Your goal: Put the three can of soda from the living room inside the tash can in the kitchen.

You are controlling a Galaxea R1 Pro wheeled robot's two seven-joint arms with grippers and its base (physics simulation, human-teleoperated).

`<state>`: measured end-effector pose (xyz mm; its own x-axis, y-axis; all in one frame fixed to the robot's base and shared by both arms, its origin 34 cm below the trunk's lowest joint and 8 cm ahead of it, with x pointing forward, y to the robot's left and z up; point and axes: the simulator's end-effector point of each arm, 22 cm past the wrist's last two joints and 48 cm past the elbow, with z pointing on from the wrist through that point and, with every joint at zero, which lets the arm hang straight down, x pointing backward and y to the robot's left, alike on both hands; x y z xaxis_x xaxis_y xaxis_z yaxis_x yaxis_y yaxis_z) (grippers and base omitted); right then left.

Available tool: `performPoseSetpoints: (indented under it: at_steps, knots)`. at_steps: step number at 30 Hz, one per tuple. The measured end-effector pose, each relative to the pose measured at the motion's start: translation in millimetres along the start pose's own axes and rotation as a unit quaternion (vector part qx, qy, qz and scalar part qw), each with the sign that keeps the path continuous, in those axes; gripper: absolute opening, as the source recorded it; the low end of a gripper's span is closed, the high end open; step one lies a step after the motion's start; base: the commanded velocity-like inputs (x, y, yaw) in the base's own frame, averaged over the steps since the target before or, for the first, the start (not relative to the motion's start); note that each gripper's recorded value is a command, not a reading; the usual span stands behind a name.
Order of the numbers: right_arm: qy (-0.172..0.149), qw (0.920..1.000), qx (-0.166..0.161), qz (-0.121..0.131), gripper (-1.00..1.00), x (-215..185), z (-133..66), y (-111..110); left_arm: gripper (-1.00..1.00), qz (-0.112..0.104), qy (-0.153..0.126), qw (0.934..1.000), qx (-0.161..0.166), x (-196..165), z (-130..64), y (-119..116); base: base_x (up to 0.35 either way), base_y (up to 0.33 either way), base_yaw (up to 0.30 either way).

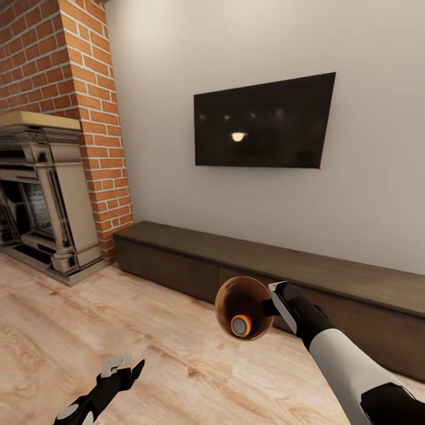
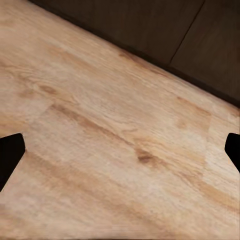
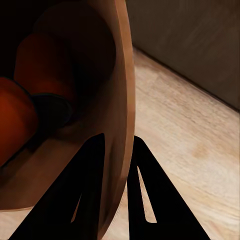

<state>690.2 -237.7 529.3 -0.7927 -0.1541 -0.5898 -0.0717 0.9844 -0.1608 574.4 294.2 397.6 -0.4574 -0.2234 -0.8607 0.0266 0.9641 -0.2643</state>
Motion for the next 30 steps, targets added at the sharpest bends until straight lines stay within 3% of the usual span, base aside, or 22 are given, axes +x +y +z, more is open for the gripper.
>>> performPoseSetpoints:
  at_steps: [30]
  knots:
    - [0.001,1.0000,0.003,-0.004,-1.00,1.9,0.8,0.5,1.00,0.001,0.000,1.0000,0.000,0.5,0.0,-0.3,0.000,0.000,0.241]
